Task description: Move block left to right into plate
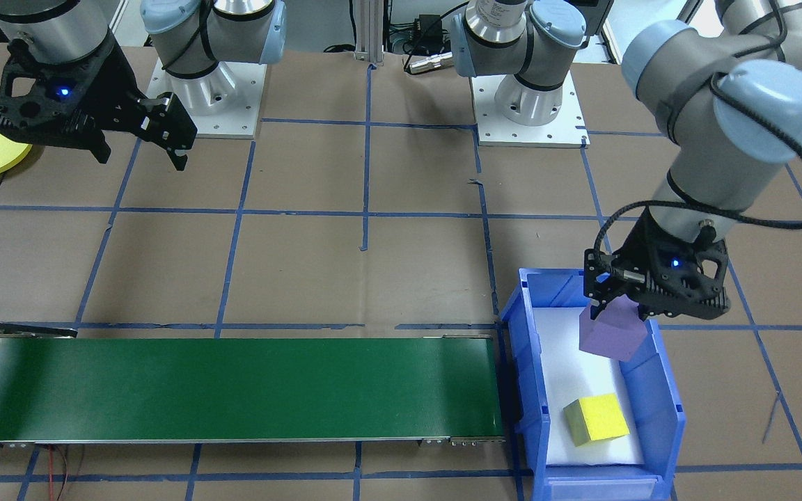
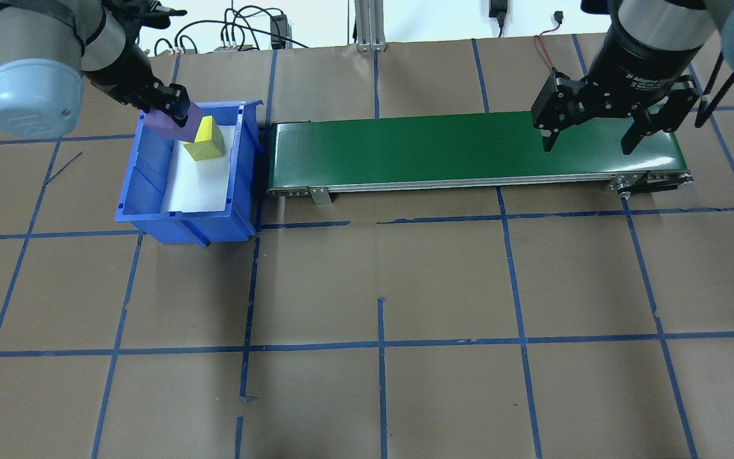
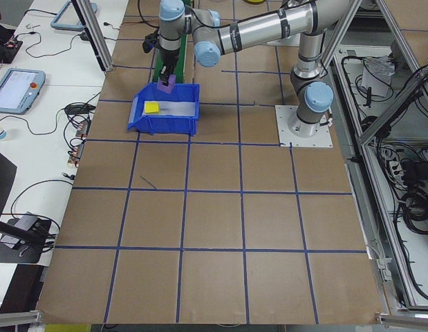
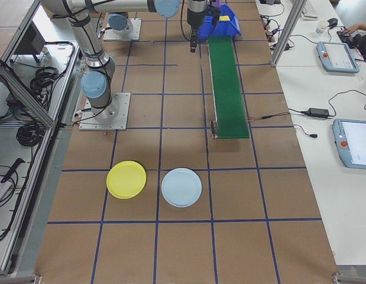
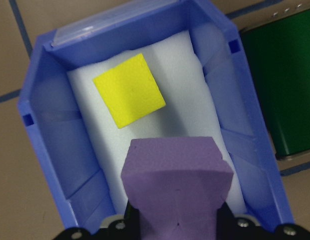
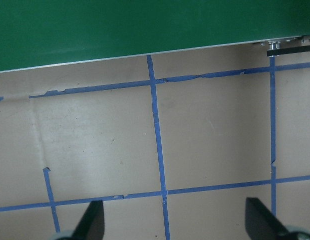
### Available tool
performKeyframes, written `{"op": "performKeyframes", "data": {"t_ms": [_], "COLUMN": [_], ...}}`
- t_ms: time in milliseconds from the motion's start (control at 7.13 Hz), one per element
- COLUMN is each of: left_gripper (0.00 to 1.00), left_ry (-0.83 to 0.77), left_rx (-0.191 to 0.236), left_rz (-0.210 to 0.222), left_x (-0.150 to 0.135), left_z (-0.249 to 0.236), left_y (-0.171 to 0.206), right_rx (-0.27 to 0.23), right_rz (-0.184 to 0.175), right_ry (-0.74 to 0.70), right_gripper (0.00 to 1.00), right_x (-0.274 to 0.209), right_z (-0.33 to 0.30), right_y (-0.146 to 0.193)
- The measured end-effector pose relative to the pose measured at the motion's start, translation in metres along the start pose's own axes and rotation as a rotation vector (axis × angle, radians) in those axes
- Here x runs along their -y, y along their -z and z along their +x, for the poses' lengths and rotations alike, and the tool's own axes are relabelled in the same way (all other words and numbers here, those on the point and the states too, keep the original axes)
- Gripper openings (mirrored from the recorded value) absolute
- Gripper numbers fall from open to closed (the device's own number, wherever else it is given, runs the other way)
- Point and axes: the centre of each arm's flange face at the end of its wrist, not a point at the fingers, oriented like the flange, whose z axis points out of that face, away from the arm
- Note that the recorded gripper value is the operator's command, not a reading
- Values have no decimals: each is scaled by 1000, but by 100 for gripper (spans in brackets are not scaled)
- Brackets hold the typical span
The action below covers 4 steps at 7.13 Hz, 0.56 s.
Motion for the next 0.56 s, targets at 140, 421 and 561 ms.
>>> {"op": "performKeyframes", "data": {"t_ms": [140,421,561], "left_gripper": [26,26,26], "left_ry": [37,121,130], "left_rx": [-4,-32,-43], "left_rz": [27,12,-11], "left_x": [6,23,32], "left_z": [29,77,89], "left_y": [18,0,-28], "right_rx": [1,3,2], "right_rz": [0,0,0], "right_ry": [3,9,9], "right_gripper": [100,100,100], "right_x": [0,0,0], "right_z": [0,0,0], "right_y": [0,0,0]}}
